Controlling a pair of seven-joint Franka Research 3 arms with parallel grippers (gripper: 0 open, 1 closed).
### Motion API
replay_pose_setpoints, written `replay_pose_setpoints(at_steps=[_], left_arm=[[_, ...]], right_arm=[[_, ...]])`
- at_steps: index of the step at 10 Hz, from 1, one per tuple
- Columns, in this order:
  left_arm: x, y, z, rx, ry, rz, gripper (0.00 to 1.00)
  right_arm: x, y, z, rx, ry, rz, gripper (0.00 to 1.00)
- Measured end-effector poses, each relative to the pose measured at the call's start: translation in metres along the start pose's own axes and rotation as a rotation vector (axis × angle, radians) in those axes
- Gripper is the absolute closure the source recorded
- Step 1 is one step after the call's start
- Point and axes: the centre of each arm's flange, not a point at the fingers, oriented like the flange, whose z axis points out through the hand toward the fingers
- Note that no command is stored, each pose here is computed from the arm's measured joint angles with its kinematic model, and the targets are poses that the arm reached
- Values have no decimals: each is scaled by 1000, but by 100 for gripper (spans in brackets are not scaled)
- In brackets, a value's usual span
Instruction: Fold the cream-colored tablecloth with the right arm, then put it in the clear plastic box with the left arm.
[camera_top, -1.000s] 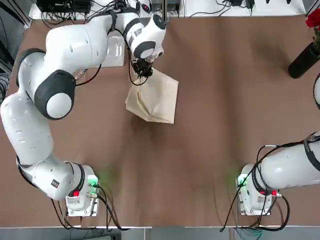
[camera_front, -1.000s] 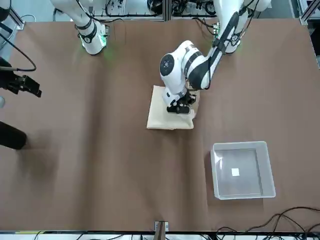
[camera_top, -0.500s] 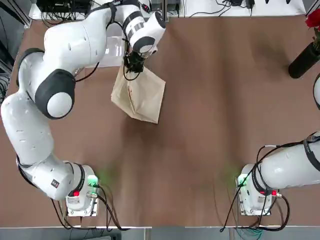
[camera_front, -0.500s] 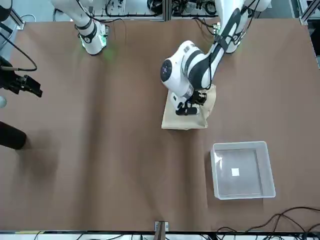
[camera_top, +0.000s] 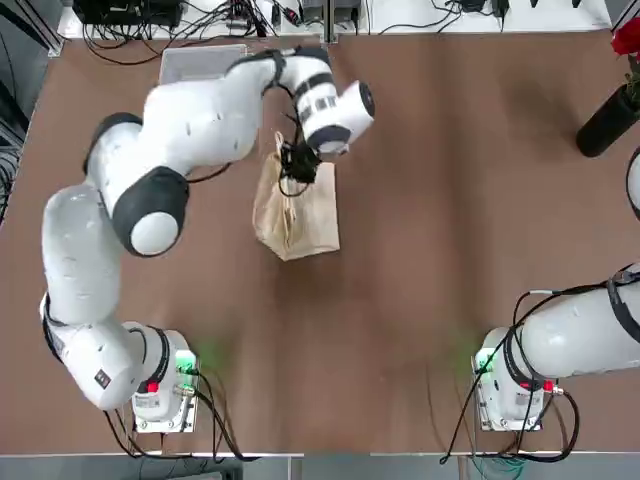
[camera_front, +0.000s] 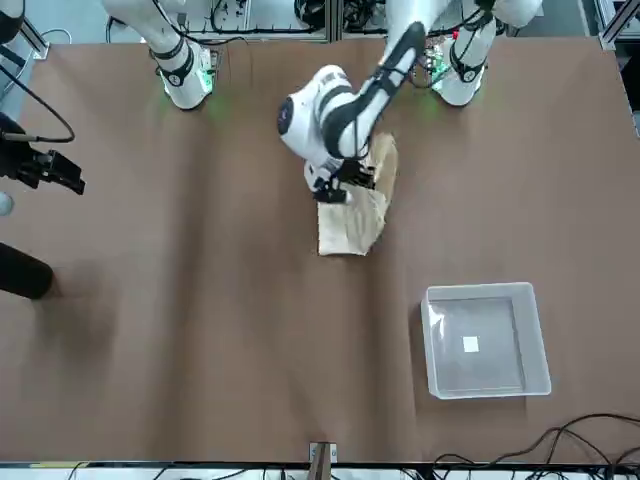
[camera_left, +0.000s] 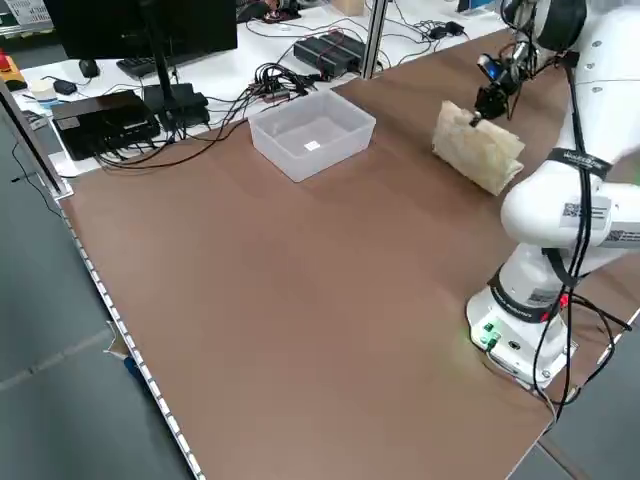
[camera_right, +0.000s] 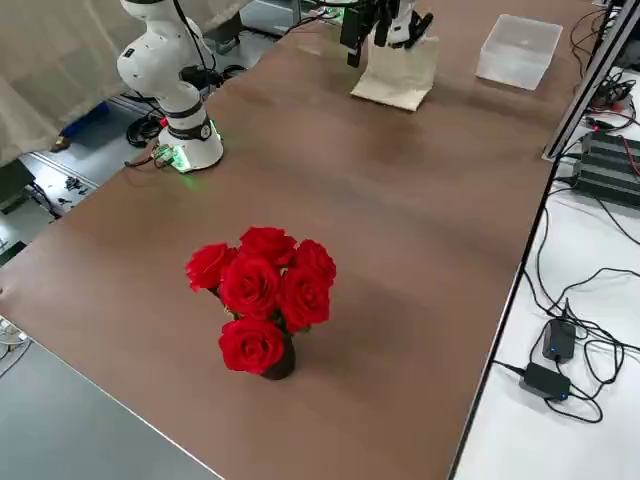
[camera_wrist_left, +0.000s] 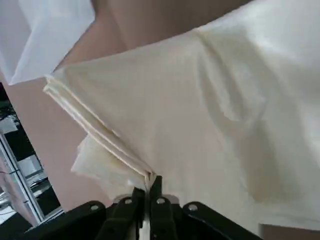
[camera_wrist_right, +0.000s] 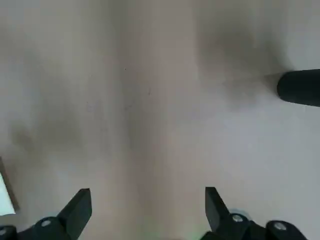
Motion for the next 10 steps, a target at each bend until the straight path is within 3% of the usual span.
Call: replay_pose_setpoints(at_steps=[3,6,10], left_arm=[[18,11,-4,-39,15,-11,93],[36,26,-21,-170,129,-32,93],[44,42,-29,-274,208,-69,93]], right_arm=[[0,0,0,0,0,0,0],[0,0,0,0,3,0,0],[1,1,0,1,7,2,0]])
